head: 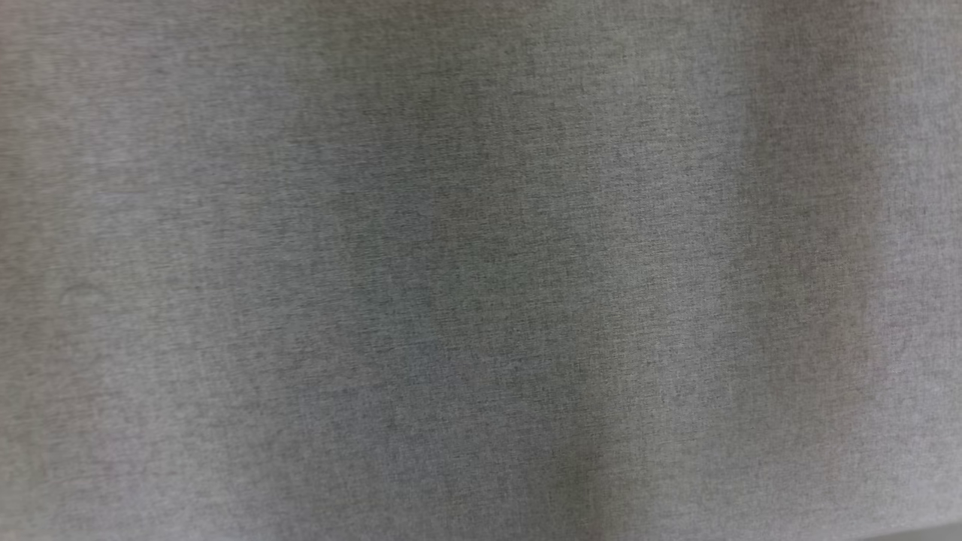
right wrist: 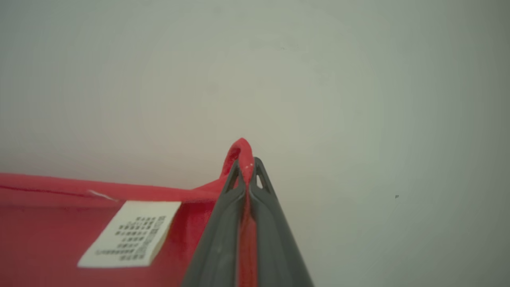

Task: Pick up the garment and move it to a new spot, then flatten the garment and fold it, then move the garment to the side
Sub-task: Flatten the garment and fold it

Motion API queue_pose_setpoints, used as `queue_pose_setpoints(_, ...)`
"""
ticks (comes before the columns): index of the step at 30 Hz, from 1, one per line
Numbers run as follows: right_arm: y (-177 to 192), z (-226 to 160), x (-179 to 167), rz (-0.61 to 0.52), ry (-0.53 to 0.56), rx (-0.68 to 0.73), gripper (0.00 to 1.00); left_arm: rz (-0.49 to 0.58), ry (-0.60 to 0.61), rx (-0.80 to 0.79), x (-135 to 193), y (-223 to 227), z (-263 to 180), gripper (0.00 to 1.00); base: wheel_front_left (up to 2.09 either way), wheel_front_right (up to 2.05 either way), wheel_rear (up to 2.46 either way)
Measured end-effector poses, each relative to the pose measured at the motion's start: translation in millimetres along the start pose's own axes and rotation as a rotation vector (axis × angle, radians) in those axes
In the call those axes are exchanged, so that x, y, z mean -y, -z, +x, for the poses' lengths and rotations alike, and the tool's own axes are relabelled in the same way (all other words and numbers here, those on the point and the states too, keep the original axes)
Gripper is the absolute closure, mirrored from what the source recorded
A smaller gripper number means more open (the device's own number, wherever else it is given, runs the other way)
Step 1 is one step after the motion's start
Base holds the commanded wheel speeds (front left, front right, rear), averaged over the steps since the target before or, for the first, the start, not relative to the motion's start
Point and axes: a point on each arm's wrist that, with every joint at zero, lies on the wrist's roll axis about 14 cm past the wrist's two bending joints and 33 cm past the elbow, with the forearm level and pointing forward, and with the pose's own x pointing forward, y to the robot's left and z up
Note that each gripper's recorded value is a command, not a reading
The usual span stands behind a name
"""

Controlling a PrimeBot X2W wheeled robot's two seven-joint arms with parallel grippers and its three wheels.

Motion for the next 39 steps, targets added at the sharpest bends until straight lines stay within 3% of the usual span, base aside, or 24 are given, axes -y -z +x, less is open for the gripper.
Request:
queue_pose_setpoints(20, 14.6, 7.6, -11.7, -0.056, -0.025, 0.001, 1.00, -0.017, -0.038, 0.023, -21.5, 8.9, -3.6, 1.00, 0.00, 0.00, 0.00)
queue_pose_setpoints(26, 19.8, 1.5, -23.4, -0.075, -0.056, 0.004, 1.00, 0.033, 0.002, 0.019, -11.8, 17.0, -13.2, 1.00, 0.00, 0.00, 0.00)
queue_pose_setpoints(33, 44.5, -22.8, -39.0, -0.055, -0.103, -0.023, 1.00, -0.012, 0.053, 0.027, -4.5, 28.1, -44.2, 1.00, 0.00, 0.00, 0.00)
queue_pose_setpoints(39, 91.0, -68.6, -62.0, -0.010, -0.168, -0.112, 1.00, -0.061, 0.073, 0.006, -6.3, 41.1, -90.5, 1.00, 0.00, 0.00, 0.00)
